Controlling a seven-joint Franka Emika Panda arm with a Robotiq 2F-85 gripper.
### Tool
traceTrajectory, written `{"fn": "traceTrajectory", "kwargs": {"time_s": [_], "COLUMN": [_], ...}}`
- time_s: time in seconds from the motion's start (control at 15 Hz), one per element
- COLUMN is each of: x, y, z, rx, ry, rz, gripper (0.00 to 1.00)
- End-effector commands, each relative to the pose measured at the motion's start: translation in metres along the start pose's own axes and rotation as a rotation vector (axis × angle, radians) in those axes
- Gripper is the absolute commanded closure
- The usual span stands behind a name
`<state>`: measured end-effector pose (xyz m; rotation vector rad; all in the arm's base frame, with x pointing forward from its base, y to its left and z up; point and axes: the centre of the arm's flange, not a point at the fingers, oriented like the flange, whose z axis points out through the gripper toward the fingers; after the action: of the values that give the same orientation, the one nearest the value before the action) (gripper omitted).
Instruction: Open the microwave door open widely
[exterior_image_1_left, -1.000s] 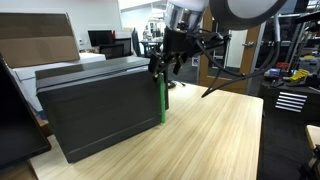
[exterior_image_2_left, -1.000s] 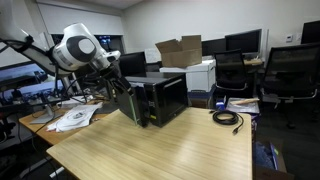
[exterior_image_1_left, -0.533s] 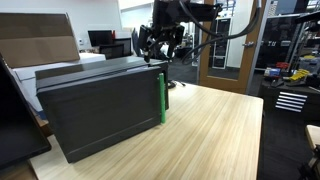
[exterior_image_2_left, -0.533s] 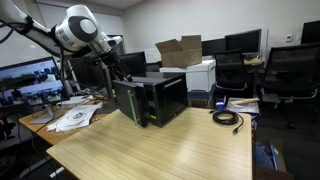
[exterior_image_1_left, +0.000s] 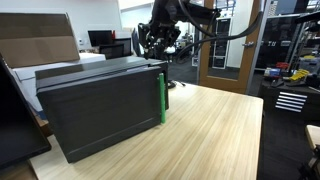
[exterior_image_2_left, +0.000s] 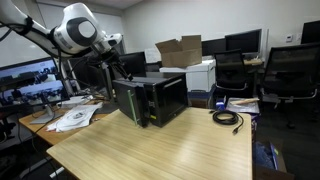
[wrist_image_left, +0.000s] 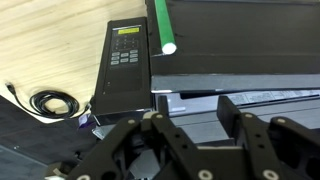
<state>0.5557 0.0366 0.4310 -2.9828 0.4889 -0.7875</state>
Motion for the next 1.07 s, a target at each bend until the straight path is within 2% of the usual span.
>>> {"fn": "traceTrajectory", "kwargs": {"time_s": [0.0,0.2,0.27,0.73,1.0], "x": [-0.004,-0.002,0.000,-0.007,-0.012], "y": [0.005,0.004,0.005,0.019,0.016], "z": [0.013,0.019,0.021,0.051,0.044], "rx": [0.033,0.045,0.047,0.018,0.015], "ry": [0.021,0.051,0.060,0.088,-0.015], "rz": [-0.031,-0.063,-0.071,-0.135,-0.108], "gripper": [0.77,0.97,0.99,1.00,1.00]}}
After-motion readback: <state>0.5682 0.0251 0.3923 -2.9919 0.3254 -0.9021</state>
